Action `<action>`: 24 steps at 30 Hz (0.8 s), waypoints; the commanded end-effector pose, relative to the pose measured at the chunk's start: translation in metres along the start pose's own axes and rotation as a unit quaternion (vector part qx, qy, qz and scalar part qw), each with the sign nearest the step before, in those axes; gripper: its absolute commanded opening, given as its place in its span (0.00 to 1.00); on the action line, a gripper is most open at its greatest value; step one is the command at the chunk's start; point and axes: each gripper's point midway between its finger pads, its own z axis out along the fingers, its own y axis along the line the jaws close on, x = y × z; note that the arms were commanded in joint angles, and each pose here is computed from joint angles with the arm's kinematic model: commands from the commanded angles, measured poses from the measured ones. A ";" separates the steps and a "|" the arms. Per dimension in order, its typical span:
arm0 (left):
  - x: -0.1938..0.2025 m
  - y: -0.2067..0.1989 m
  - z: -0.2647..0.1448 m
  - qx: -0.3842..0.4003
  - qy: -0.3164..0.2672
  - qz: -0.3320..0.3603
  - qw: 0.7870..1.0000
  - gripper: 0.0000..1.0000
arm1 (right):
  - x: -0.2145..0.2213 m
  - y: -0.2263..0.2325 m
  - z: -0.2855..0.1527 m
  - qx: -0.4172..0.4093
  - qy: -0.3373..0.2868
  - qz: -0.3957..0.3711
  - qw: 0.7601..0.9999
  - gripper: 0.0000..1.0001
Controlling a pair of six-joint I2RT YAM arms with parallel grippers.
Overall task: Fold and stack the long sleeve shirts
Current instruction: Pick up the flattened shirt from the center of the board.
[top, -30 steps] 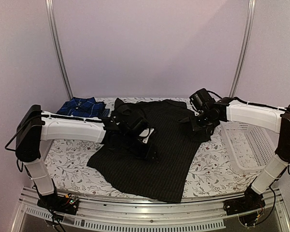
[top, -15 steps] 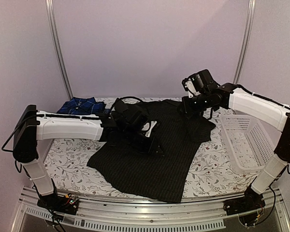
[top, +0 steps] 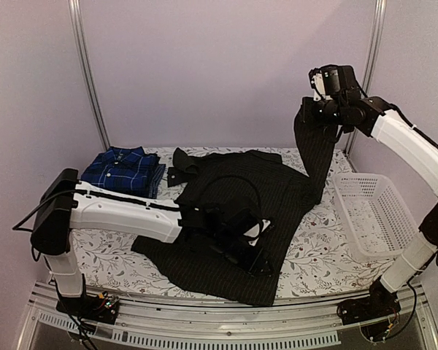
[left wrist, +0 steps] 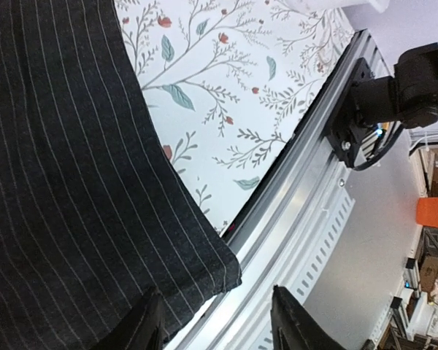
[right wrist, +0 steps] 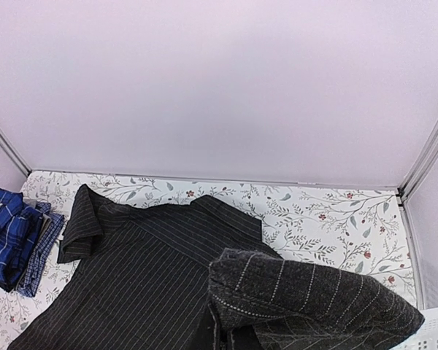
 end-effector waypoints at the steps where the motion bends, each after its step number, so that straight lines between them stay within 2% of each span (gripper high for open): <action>1: 0.025 -0.013 0.022 -0.027 0.027 -0.021 0.999 0.48 | -0.044 -0.014 -0.039 0.022 -0.059 0.001 0.998 0.00; 10: 0.065 -0.040 0.053 -0.082 0.059 -0.047 0.994 0.44 | -0.024 -0.015 -0.058 0.000 -0.035 0.026 0.999 0.00; 14: 0.076 -0.029 0.063 -0.150 0.072 -0.064 0.984 0.40 | -0.023 -0.017 -0.065 -0.001 -0.034 0.029 0.999 0.00; 24: 0.076 -0.013 0.070 -0.275 0.049 -0.064 0.958 0.38 | -0.019 -0.014 -0.069 -0.014 -0.024 0.031 0.999 0.00</action>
